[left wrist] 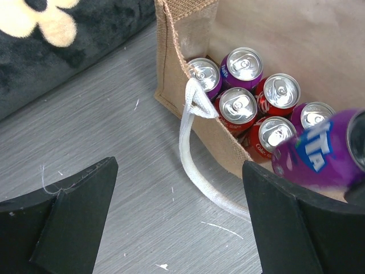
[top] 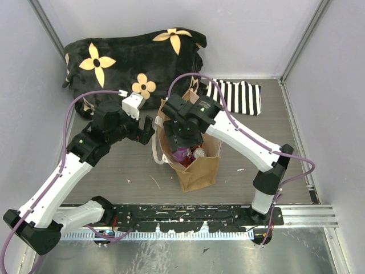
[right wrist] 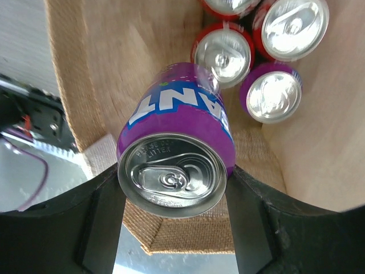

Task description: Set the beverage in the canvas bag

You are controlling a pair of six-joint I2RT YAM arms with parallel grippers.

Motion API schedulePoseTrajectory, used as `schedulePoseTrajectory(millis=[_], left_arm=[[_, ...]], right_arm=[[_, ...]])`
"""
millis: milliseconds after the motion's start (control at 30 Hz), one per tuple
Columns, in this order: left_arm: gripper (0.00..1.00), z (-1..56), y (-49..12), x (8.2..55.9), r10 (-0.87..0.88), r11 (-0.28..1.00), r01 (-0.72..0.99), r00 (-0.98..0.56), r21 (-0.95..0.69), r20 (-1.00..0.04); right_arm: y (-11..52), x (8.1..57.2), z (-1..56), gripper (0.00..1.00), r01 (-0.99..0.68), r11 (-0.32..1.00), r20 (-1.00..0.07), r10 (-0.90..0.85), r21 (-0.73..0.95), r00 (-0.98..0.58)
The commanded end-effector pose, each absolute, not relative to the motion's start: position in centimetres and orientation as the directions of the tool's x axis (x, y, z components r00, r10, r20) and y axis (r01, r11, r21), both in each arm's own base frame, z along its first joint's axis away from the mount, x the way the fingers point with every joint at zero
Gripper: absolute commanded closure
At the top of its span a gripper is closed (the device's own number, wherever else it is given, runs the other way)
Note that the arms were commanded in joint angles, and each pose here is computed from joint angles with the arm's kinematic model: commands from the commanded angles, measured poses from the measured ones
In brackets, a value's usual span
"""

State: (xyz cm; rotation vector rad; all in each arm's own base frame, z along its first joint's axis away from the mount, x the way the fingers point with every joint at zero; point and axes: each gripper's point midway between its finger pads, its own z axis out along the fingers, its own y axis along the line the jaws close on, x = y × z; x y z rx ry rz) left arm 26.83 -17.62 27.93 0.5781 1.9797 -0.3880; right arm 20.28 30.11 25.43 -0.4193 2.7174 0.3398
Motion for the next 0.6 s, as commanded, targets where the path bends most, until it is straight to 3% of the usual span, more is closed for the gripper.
schedulePoseTrajectory(millis=[0, 367, 567], left_arm=[[0.02, 28.6, -17.8, 27.1, 0.230, 0.828, 0.560, -0.371, -0.019, -0.900], [0.02, 27.9, -18.1, 27.5, 0.240, 0.824, 0.567, -0.370, -0.014, -0.898], [0.02, 27.7, -18.3, 27.4, 0.263, 0.808, 0.589, -0.362, 0.000, -0.894]], right_arm=[[29.6, 17.8, 26.5, 0.99, -0.333, 0.924, -0.379, -0.245, 0.186, -0.892], [29.6, 11.9, 23.5, 0.99, -0.350, 0.917, -0.229, -0.306, 0.191, -0.924], [28.9, 11.8, 23.0, 0.99, -0.328, 0.930, -0.233, -0.287, 0.164, -0.929]])
